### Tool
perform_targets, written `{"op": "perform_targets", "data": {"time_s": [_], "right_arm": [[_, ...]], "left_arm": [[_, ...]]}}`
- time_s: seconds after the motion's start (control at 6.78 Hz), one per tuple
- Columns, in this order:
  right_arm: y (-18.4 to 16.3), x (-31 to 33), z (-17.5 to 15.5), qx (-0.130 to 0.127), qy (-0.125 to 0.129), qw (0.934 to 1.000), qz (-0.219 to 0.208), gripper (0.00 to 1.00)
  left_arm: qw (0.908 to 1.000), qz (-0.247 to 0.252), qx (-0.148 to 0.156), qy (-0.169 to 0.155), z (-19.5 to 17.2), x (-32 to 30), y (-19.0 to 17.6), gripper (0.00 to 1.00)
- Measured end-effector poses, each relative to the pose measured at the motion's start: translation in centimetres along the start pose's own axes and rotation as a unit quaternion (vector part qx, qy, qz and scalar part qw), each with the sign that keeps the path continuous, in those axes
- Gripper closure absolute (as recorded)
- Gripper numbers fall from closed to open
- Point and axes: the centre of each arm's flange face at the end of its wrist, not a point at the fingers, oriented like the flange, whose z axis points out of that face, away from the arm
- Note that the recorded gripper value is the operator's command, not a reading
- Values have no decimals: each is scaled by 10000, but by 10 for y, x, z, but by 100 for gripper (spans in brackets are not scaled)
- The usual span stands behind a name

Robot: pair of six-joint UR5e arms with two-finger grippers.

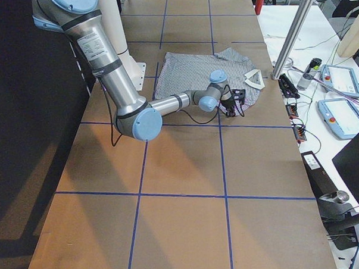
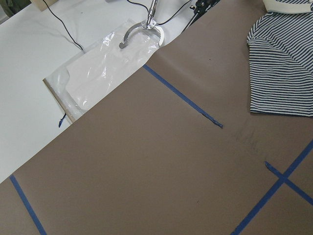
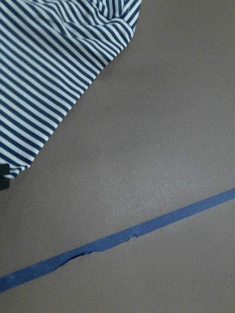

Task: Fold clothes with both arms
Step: 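Grasp the sleeve with the right gripper and fold it inward over the body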

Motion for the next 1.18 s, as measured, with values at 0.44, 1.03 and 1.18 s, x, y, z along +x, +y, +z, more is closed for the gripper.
{"op": "perform_targets", "data": {"time_s": [0.44,1.03,1.18], "right_arm": [[-4,-66,-42,-50,292,9983,496,100],[33,-220,-53,390,627,9825,1710,95],[41,-238,-48,493,667,9803,1790,1]], "left_arm": [[10000,-5,-10,5,1,0,1,0],[10000,1,-6,6,2,0,-2,0],[10000,5,-1,6,1,0,-3,0]]}}
